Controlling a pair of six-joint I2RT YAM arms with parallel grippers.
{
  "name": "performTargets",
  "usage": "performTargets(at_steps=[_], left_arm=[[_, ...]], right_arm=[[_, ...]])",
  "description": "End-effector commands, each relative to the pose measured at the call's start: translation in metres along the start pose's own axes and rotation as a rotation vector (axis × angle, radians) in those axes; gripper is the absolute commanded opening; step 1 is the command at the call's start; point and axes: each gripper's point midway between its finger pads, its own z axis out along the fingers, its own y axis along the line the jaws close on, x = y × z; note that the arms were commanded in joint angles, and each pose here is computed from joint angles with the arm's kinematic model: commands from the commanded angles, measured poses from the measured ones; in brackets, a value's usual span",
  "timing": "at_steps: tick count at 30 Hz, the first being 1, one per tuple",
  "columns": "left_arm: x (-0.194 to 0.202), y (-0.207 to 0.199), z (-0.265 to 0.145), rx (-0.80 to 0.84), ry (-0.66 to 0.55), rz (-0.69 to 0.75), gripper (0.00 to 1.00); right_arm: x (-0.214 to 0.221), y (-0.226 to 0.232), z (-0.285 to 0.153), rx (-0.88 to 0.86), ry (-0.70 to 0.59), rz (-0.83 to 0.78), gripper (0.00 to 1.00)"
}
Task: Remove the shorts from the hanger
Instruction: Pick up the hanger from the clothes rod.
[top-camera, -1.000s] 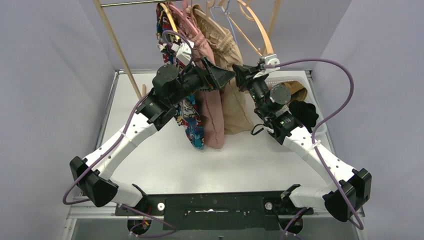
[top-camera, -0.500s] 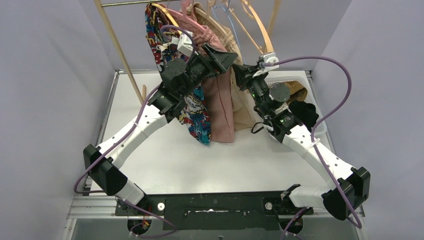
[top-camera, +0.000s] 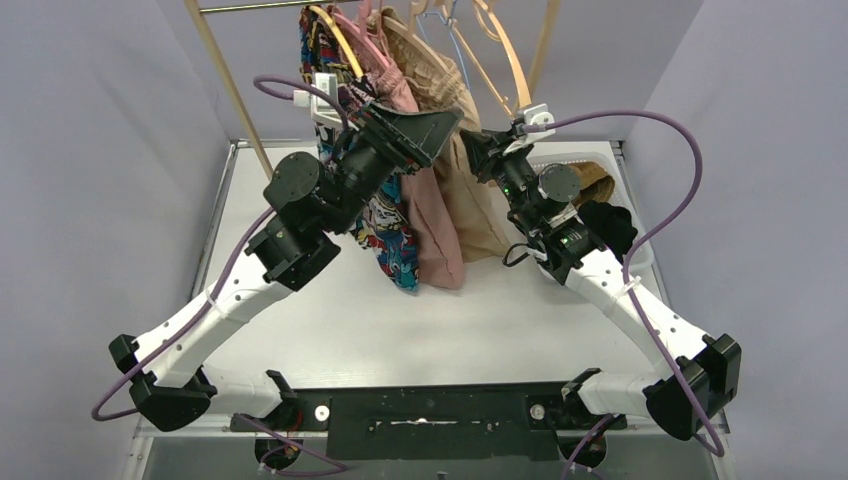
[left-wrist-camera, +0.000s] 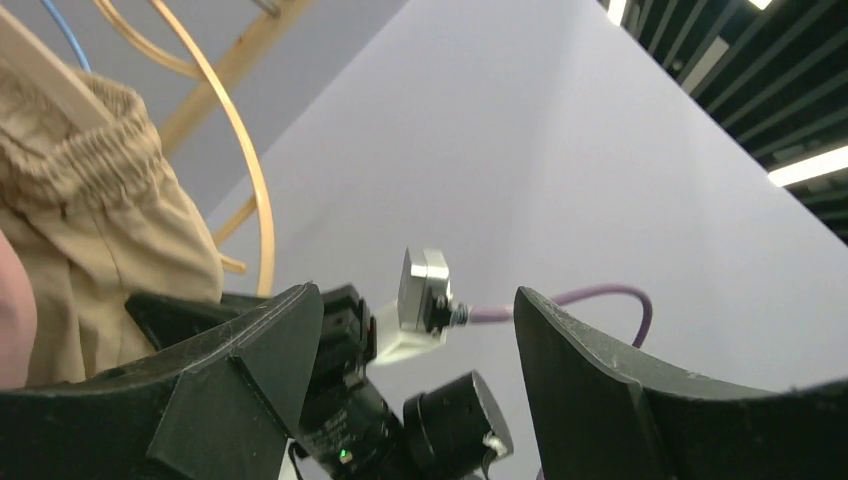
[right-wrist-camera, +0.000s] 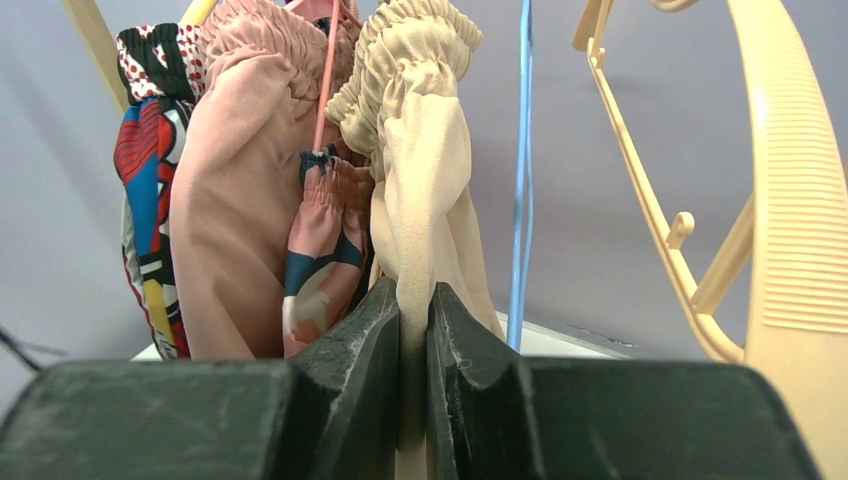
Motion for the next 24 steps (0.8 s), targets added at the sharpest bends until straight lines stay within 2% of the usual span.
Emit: performTargets(at_steps=[1, 9, 17, 24], left_arm=[[-0.008, 0.018, 0.026, -0.076, -0.064, 0.065, 0.7], [-0.007, 0.047, 0.07, -0.138, -0.035, 0.079, 0.69], [-0.003, 0.081, 0.066, -0.253, -0.056, 0.09, 0.69], [-0.005, 0.1, 0.085, -0.293, -0.023, 0.14, 0.69]], right_arm=[[-0.001, 0.014, -0.002, -0.067, 0.017, 0.019, 0.07], [-0.001, 0.018, 0.0, -0.086, 0.022, 0.021, 0.06], [-0.001, 0.02, 0.001, -0.095, 0.035, 0.008, 0.06], [0.001, 0.025, 0.001, -0.099, 0.039, -0.047, 0.05]])
